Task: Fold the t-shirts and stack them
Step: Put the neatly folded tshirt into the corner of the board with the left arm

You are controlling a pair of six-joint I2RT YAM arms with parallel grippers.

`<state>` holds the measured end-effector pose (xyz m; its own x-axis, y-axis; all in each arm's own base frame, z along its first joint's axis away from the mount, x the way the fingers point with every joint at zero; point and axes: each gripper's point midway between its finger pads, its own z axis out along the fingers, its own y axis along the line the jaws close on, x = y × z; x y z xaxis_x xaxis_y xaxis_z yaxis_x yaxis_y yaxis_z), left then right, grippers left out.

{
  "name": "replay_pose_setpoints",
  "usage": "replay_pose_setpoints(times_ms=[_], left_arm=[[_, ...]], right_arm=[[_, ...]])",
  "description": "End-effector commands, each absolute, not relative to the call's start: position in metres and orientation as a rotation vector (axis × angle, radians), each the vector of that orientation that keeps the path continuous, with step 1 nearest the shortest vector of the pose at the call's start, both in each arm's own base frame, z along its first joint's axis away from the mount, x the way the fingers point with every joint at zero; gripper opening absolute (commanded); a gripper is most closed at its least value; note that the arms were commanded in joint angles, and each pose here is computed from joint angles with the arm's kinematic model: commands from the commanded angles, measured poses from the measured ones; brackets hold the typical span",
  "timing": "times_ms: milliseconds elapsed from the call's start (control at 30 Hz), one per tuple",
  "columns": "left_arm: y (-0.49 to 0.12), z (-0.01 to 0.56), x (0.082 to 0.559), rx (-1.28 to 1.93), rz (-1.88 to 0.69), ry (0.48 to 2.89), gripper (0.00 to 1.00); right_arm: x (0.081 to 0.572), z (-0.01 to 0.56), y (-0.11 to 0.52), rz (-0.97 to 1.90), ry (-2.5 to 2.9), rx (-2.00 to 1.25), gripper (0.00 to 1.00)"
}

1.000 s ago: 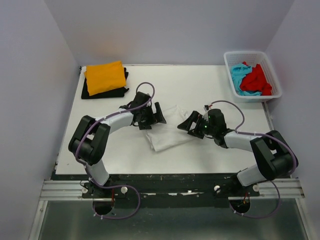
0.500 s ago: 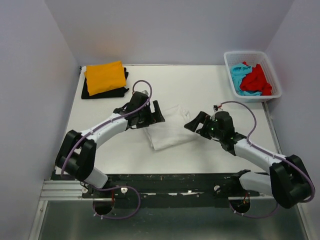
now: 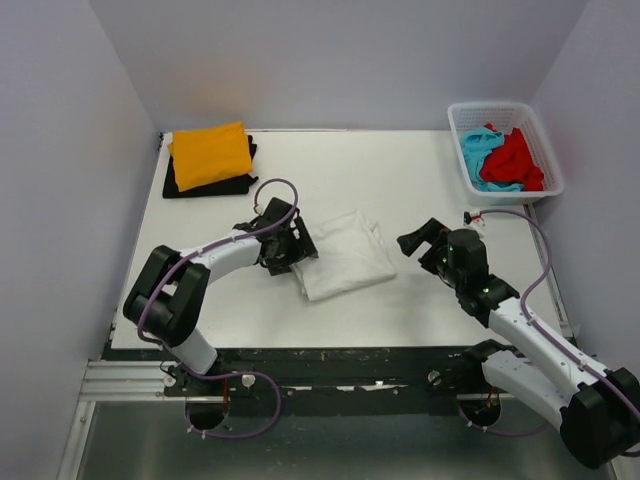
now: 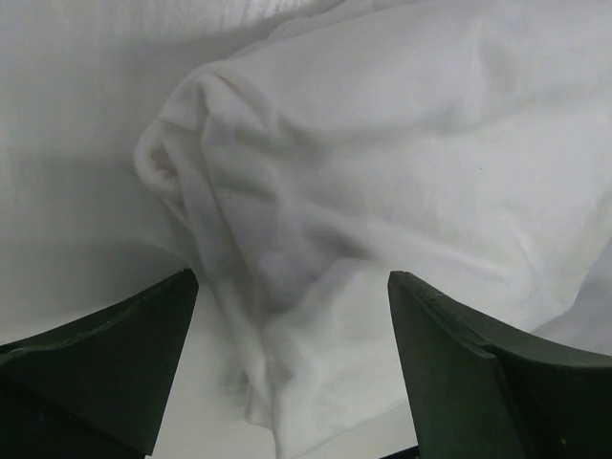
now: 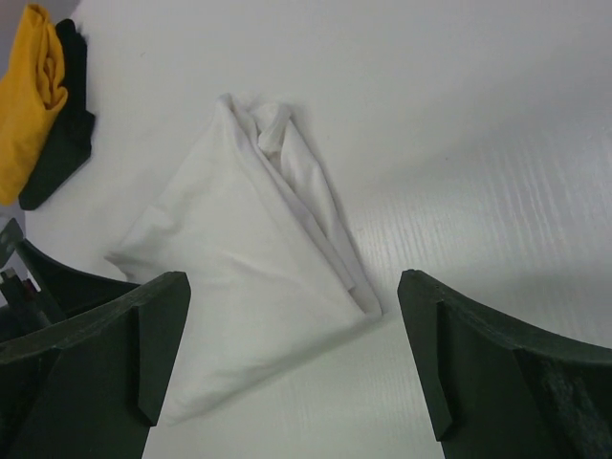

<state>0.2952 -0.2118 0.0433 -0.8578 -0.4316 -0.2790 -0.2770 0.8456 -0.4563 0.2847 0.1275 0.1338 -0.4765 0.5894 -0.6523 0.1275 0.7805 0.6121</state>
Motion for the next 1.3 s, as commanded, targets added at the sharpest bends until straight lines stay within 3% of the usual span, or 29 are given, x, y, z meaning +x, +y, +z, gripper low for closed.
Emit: replay_pose_setpoints(times_ms=[0, 167, 367, 767, 1267], left_arm=[[-0.238, 0.023, 0.278, -0.533, -0.599, 2.749, 0.78], [-0.252, 0.009, 0.273, -0.501, -0.516, 2.803, 0.46], [-0.22, 0.004, 0.291, -0.459, -0.056, 2.776, 0.0], [-0.19, 0.089, 0.381, 0.101, 0.307, 2.493, 0.0], [-0.1, 0.189, 0.508, 0.291, 0.588, 2.168, 0.0]], right_arm=[[0.281, 0.116, 0.111, 0.506, 2.052, 0.593, 1.0], [0.281, 0.113, 0.111, 0.496, 2.064, 0.591, 1.0], [0.28, 0.113, 0.112, 0.502, 2.07, 0.574, 1.0], [0.277, 0.116, 0.111, 0.506, 2.052, 0.563, 1.0], [0.285, 0.112, 0.105, 0.452, 2.039, 0.573, 1.0]])
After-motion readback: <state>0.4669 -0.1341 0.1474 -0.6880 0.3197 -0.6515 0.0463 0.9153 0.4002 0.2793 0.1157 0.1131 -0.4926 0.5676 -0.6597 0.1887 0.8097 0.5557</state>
